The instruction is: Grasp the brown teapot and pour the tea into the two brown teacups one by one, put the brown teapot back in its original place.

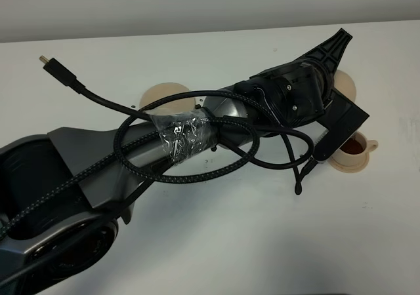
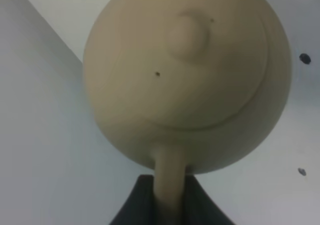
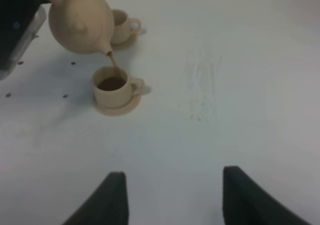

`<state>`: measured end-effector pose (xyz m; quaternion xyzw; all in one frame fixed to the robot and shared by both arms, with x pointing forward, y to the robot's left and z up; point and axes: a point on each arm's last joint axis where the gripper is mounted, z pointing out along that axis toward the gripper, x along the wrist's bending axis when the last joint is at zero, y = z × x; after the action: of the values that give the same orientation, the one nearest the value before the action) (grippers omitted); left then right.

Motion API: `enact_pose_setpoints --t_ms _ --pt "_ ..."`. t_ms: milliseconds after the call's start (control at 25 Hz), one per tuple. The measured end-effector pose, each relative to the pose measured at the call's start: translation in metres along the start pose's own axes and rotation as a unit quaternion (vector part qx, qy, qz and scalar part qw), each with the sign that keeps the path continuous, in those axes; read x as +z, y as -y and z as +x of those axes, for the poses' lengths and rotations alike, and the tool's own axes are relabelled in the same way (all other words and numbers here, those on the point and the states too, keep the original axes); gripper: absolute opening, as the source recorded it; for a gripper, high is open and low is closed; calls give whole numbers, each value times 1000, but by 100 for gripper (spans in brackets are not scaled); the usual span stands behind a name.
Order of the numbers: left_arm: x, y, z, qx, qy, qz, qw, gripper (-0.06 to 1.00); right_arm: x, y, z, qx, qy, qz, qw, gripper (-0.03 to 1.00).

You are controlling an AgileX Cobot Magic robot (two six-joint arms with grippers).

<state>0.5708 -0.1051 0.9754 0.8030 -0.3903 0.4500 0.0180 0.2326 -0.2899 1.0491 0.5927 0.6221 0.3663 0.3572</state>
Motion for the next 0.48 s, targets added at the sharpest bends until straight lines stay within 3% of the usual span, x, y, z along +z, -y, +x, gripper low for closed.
enact_pose_setpoints --t_ms 480 --pt "0 -1 1 4 -3 -1 1000 13 0 0 0 0 0 0 1000 42"
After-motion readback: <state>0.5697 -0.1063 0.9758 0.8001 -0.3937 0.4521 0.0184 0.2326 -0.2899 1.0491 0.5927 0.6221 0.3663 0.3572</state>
